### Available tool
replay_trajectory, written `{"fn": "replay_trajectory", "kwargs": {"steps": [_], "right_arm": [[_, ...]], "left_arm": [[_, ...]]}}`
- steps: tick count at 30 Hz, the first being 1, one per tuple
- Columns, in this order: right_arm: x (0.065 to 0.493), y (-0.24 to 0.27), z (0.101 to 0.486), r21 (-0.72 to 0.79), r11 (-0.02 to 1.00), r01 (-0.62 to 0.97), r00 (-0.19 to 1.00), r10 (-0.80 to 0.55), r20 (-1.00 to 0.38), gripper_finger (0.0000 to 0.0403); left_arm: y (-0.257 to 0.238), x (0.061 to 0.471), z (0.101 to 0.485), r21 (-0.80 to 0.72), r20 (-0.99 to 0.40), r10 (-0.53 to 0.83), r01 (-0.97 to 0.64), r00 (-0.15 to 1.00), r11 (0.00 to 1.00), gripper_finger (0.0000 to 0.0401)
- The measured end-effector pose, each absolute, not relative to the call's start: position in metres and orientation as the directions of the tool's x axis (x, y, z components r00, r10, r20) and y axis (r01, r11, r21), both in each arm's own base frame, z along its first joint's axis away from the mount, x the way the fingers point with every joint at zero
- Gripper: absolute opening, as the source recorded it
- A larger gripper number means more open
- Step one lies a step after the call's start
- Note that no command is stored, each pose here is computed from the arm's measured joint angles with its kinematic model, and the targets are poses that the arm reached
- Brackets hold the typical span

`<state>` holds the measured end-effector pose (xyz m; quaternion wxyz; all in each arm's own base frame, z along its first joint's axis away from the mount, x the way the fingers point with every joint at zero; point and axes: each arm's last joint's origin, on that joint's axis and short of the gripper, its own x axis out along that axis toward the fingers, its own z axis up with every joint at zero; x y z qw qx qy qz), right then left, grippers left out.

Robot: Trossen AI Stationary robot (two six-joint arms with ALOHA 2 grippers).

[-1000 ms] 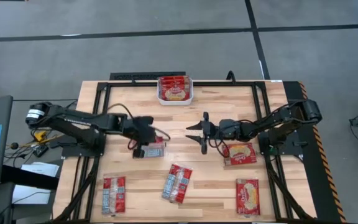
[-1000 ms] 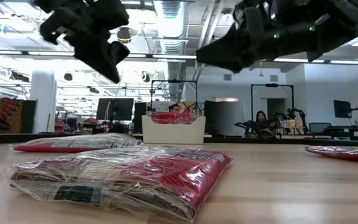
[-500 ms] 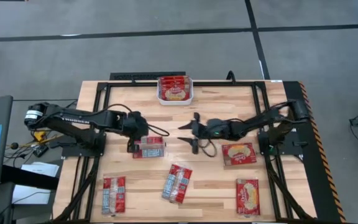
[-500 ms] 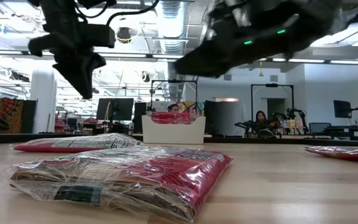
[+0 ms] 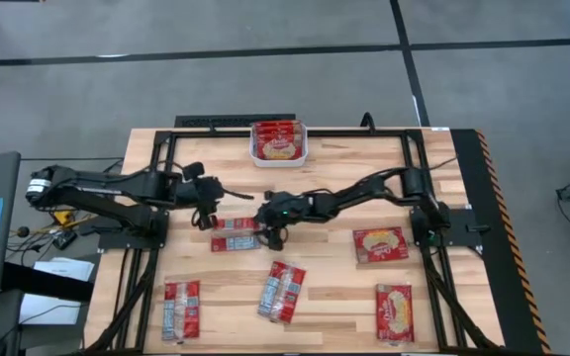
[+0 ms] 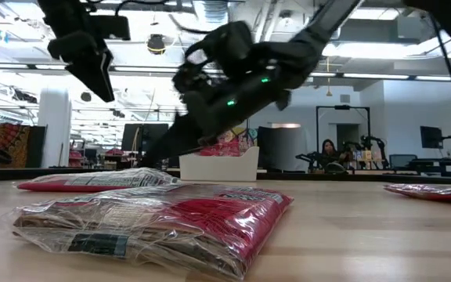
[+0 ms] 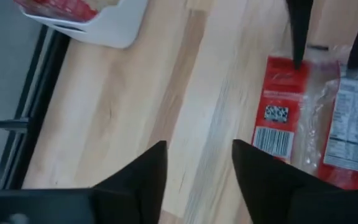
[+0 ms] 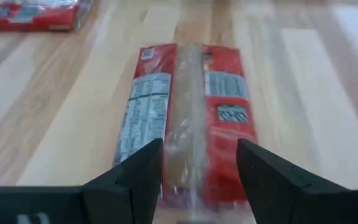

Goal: Sort popcorn bags into baskets
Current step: Put the red popcorn bag into the white bin

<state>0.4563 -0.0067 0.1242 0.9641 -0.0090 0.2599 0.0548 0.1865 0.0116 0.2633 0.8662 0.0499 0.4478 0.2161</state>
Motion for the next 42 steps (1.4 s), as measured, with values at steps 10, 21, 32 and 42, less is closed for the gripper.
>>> {"fn": "replay_trajectory", "kwargs": {"steps": [10,21,32,42], "right_arm": [[0.485,-0.007,0.103,0.087,0.990,-0.114,0.717,0.142,-0.683,0.0200],[0.474,-0.023,0.123,0.155,0.985,-0.081,0.638,0.170,-0.751,0.0010],[0.425,-0.070,0.152,0.444,0.889,-0.114,0.660,0.401,-0.635,0.0004],[0.378,-0.079,0.123,0.420,0.902,0.098,0.604,0.282,-0.746,0.0012]], "left_arm": [[0.012,0.176,0.272,0.252,-0.732,0.418,-0.356,0.538,0.900,0.0226],[0.012,0.175,0.264,0.265,-0.752,0.417,-0.346,0.510,0.900,0.0224],[0.002,0.177,0.244,0.243,-0.786,0.285,-0.150,0.548,0.958,0.0223],[-0.015,0.185,0.174,0.389,-0.554,0.210,0.028,0.806,0.921,0.0223]]}}
